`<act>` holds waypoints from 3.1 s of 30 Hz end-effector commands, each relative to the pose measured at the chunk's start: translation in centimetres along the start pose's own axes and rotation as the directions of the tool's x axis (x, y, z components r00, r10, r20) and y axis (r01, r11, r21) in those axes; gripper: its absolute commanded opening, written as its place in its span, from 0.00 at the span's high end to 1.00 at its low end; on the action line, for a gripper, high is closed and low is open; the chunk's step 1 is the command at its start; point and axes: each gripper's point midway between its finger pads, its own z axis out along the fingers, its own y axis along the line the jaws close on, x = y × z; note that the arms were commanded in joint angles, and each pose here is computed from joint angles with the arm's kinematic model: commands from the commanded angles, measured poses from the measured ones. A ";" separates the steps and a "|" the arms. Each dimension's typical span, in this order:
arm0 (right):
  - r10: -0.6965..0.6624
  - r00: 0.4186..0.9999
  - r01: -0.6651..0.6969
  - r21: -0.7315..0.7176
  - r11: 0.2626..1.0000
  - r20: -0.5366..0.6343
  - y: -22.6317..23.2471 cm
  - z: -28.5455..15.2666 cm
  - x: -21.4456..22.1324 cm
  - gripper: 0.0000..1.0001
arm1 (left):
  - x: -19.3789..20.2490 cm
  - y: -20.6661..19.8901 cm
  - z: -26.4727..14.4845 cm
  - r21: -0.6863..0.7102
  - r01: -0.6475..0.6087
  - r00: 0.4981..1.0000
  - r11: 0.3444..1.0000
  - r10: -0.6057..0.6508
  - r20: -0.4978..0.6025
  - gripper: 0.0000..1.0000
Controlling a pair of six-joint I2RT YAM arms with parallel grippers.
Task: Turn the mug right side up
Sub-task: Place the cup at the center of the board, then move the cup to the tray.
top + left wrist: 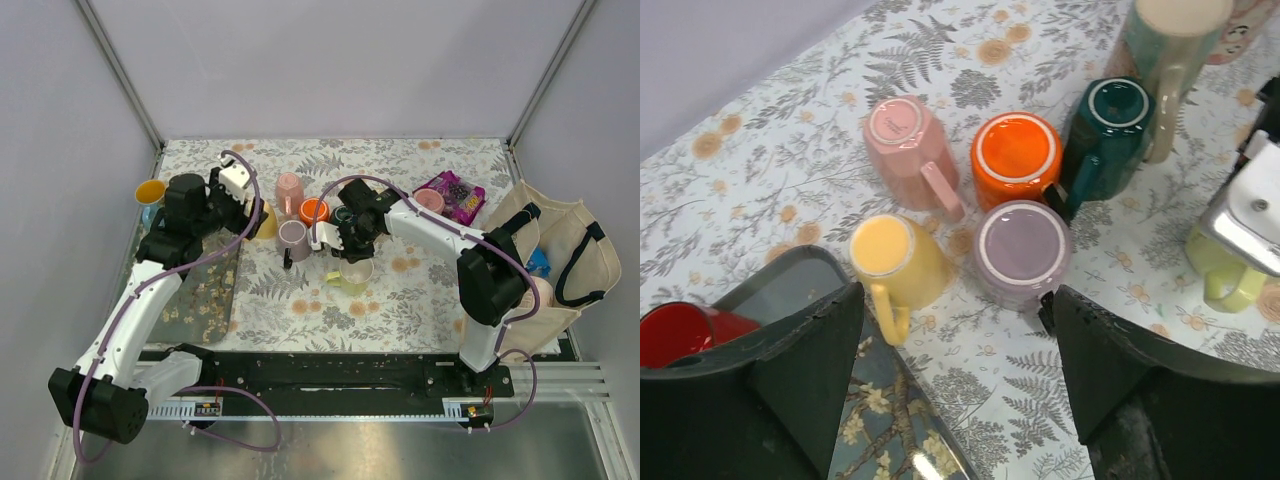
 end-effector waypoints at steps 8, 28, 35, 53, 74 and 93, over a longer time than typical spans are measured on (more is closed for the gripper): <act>-0.007 0.998 0.003 0.077 0.997 0.061 -1.4 -2.0 -2.4 0.73 | -3.1 -3.0 -0.8 0.187 -0.055 0.997 0.981 0.045 0.055 0.21; 0.356 0.825 -0.541 0.435 0.720 0.438 -3.4 -20.0 1.1 0.37 | 1.2 -14.2 2.4 0.648 -0.232 0.957 0.726 0.289 0.019 0.22; 0.410 0.755 -0.651 0.516 0.556 0.511 -2.6 -23.5 4.5 0.34 | 5.4 -16.9 6.4 0.687 -0.208 0.921 0.696 0.377 -0.103 0.27; 0.427 0.692 -0.714 0.465 0.523 0.582 -2.6 -23.5 4.1 0.35 | 12.2 -21.7 10.7 0.762 -0.138 0.858 0.632 0.460 -0.227 0.35; 0.446 0.692 -0.718 0.472 0.511 0.568 -3.9 -22.9 4.7 0.36 | 1.6 -19.3 7.3 0.719 -0.096 0.962 0.688 0.251 -0.111 1.00; 0.450 0.661 -0.744 0.445 0.499 0.601 -5.2 -22.9 4.3 0.36 | -1.4 8.7 4.5 -0.422 0.141 0.962 0.896 -0.225 -0.157 1.00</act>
